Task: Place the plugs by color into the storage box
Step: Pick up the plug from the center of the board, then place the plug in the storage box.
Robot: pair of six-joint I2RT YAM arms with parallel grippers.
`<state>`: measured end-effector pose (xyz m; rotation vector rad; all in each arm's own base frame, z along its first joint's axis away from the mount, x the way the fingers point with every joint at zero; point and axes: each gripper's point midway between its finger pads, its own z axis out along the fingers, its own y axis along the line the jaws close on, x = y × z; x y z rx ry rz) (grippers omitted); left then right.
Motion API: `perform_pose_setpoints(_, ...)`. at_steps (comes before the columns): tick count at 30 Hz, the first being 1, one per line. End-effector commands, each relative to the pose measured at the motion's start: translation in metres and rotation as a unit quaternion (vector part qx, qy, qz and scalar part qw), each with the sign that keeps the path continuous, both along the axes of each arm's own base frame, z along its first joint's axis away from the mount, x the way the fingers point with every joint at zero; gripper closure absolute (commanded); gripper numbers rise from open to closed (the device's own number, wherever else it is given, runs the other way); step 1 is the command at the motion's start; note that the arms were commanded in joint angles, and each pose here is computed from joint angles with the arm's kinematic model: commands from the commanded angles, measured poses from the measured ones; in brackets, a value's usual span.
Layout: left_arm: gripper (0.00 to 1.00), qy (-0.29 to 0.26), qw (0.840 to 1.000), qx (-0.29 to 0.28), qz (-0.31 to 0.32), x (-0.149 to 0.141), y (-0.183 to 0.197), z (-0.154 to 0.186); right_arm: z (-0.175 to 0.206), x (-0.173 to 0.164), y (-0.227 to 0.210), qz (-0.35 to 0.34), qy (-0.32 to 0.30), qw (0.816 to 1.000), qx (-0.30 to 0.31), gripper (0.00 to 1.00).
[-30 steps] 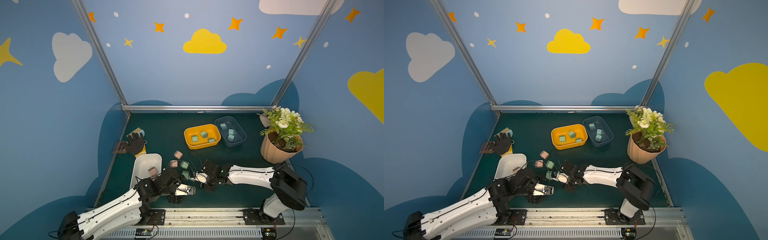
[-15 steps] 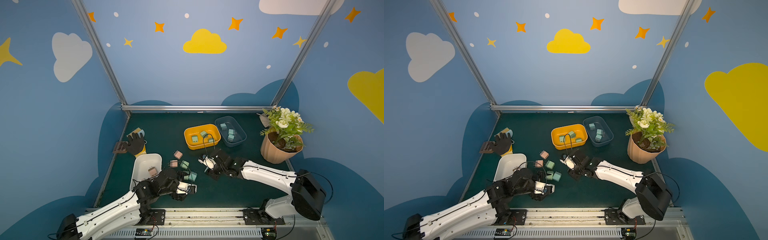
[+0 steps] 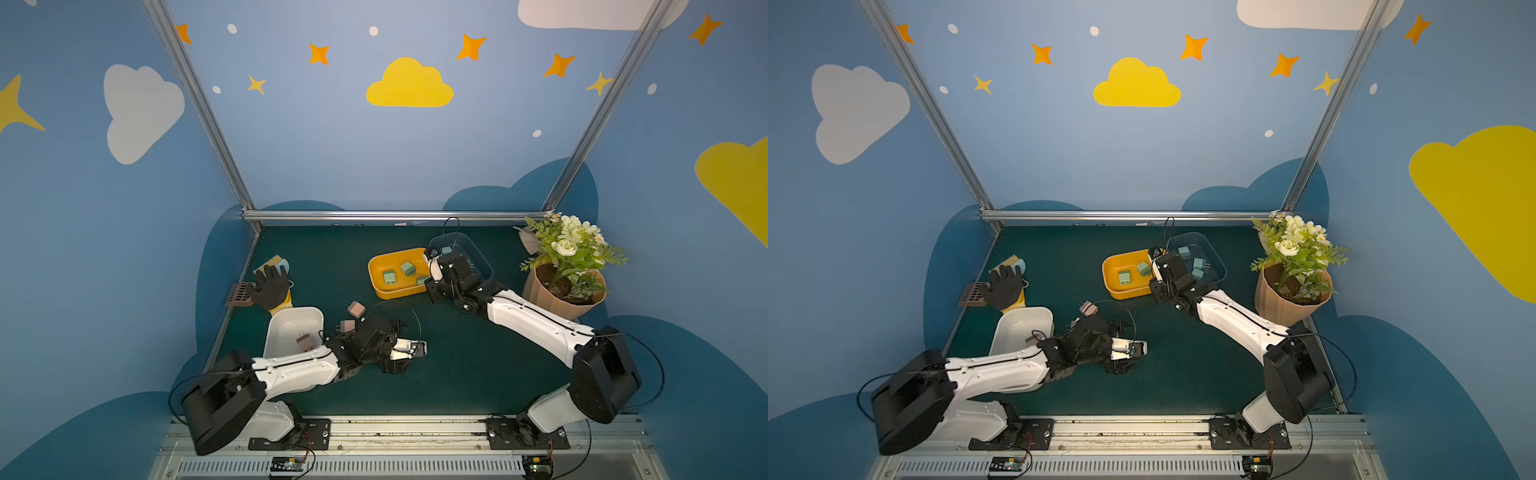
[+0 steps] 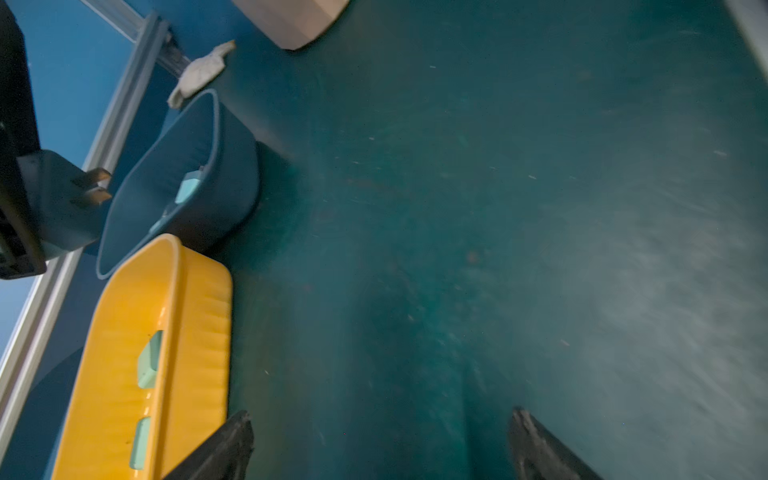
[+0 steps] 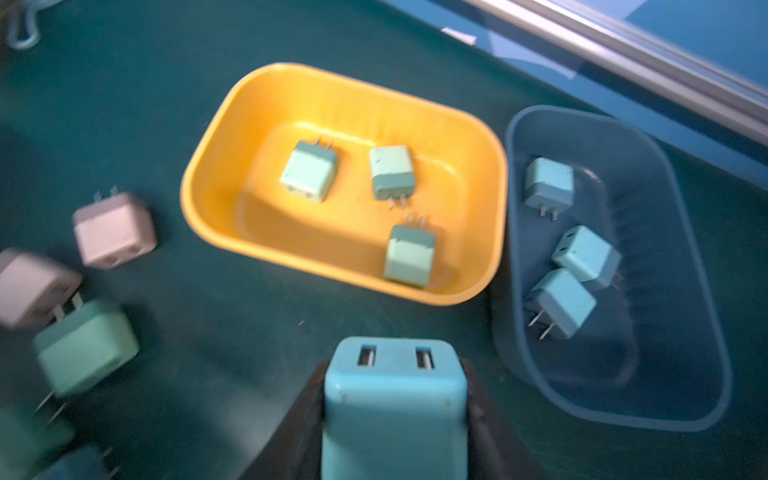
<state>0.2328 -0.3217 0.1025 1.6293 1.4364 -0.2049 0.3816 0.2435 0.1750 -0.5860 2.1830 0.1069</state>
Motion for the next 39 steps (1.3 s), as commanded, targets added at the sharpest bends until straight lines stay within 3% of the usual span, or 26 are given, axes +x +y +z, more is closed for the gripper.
perform_pose_setpoints(1, 0.04, -0.049, 0.995, -0.065, 0.049, 0.041, -0.024, 0.038, 0.016, 0.040, -0.019, -0.077, -0.047, 0.996, 0.007, 1.00)
perform_pose_setpoints(5, 0.04, -0.050, 0.988, -0.108, 0.093, 0.068, -0.031, 0.046, 0.011, 0.066, -0.048, -0.146, -0.055, 0.988, 0.015, 1.00)
perform_pose_setpoints(12, 0.05, 0.003, 0.989, -0.119, 0.088, 0.080, -0.054, 0.041, 0.002, 0.097, -0.093, -0.216, -0.055, 0.968, 0.118, 1.00)
perform_pose_setpoints(19, 0.05, 0.048, 0.985, -0.148, 0.080, 0.094, -0.078, 0.049, -0.016, 0.113, -0.118, -0.229, -0.023, 0.961, 0.156, 1.00)
perform_pose_setpoints(25, 0.07, 0.077, 0.978, -0.170, 0.094, 0.110, -0.096, 0.047, -0.036, 0.128, -0.114, -0.215, 0.001, 0.959, 0.186, 1.00)
perform_pose_setpoints(30, 0.07, 0.073, 0.978, -0.173, 0.090, 0.114, -0.100, 0.049, -0.052, 0.136, -0.109, -0.203, 0.027, 0.958, 0.198, 1.00)
perform_pose_setpoints(39, 0.07, 0.049, 0.972, -0.196, 0.120, 0.124, -0.091, 0.043, -0.072, 0.142, -0.096, -0.196, 0.059, 0.960, 0.191, 0.90)
